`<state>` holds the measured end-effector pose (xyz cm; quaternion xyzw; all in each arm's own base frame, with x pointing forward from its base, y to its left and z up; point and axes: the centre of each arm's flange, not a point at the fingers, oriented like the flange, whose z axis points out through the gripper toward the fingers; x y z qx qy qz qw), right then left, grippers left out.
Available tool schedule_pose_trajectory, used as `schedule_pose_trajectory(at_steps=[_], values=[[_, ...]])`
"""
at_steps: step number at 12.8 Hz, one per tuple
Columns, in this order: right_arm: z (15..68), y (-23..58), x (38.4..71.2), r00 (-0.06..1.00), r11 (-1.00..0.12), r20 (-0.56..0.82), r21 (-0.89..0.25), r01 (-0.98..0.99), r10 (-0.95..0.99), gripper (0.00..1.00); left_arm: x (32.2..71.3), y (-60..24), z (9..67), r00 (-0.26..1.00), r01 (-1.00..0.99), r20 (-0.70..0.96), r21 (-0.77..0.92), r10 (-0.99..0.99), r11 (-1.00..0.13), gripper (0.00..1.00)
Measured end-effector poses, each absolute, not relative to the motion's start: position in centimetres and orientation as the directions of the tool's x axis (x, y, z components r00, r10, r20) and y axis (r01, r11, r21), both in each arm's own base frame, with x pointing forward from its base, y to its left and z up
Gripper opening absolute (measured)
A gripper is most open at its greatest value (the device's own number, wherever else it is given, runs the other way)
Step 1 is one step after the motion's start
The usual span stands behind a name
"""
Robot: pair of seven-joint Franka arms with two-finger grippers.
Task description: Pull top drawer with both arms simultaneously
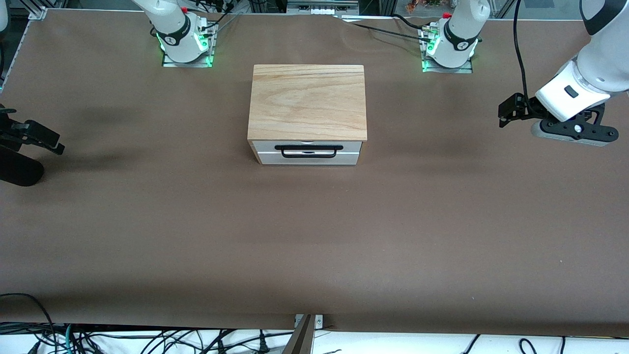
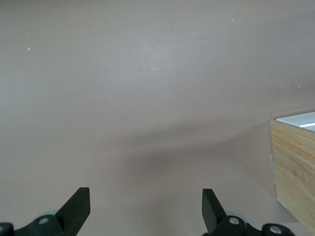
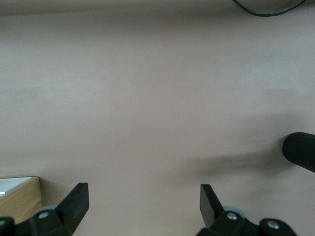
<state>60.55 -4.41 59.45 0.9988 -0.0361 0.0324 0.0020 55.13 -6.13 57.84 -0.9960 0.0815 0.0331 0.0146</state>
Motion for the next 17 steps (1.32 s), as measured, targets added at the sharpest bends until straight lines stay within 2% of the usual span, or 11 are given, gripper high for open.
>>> schedule_pose_trajectory(at_steps=[12,17], values=[[59.4,-4.3,60.6,0.995,-0.997,0.063,0.002,-0.071,-0.071,1.00,55.0,-6.3,57.8,0.983,-0.167,-0.082,-0.022,-0.164,-0.986,1.00],[54.3,-0.7,62.2,0.999,-1.000,-0.041,-0.004,-0.014,-0.013,1.00,55.9,-9.3,53.9,0.971,-0.144,-0.166,0.178,-0.174,-0.973,1.00]])
